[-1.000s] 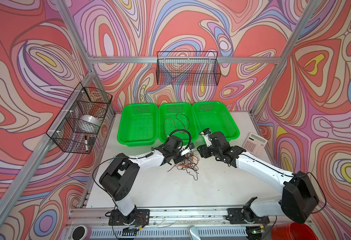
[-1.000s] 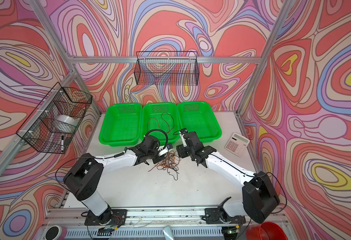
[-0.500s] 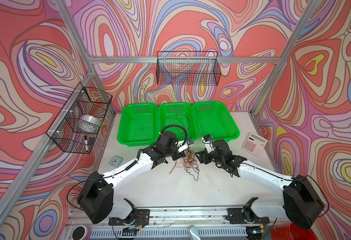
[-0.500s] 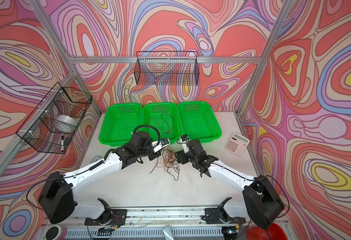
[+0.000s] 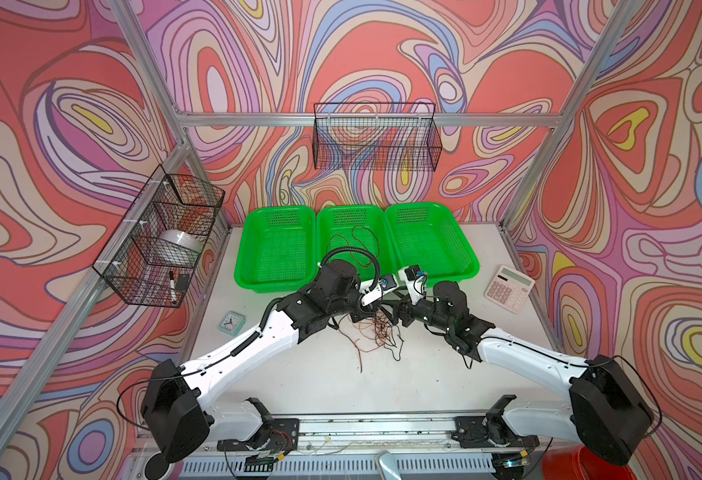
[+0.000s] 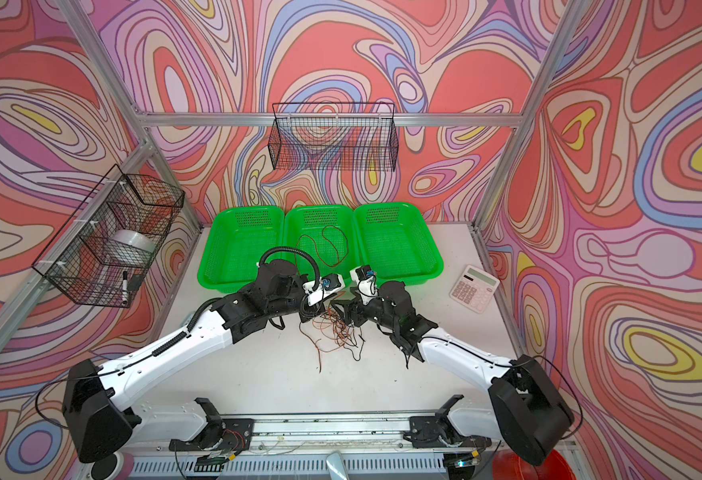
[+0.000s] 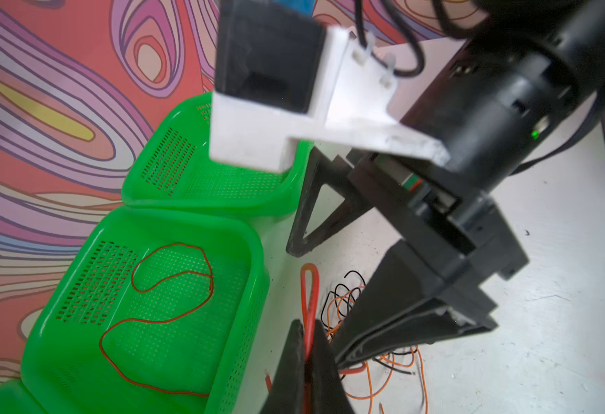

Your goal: Untangle the cables

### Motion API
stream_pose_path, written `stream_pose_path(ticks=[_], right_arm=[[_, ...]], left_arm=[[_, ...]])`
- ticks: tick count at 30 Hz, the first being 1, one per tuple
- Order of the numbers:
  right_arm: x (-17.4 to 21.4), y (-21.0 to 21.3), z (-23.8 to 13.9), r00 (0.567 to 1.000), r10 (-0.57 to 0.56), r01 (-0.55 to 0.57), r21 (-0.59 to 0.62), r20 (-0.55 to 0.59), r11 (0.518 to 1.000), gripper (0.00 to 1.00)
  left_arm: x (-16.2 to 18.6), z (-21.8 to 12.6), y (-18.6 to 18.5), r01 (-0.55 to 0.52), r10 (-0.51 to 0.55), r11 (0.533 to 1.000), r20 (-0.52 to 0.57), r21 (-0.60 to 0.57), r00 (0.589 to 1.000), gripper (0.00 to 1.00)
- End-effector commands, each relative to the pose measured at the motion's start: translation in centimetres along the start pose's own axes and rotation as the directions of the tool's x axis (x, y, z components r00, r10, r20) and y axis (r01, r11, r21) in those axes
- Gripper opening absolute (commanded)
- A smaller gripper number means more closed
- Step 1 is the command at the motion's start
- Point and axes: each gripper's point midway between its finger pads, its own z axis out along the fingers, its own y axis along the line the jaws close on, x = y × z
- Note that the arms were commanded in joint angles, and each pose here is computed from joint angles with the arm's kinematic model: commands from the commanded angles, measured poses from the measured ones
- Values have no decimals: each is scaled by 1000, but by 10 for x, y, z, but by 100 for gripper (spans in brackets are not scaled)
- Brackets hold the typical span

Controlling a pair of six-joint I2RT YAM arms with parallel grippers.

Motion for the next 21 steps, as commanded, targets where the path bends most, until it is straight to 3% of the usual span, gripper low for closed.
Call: stream_pose_path(ticks=[1,6,9,13,21], right_arm=[[-6,9,7,998,49,-47,-41,49,998,82],[7,3,27,998,63,-63,22,-7,998,78],[18,-16,34,995,98,-94,133,-26,987,72],[39,-38,37,989,139,-124,231,-51,965,57],[82,-53,49,965,217,-170,283,-145,944,37]], left_arm=[[-31,-18,4,-13,15,1000,62,-27,998,0],[-61,-29,8,-29,36,998,126,-54,991,0],[-84,-41,15,-32,45,997,176,-76,983,0],[-118,-58,28,-37,62,994,243,-105,968,0],[-172,-85,49,-62,107,987,325,-146,940,0]])
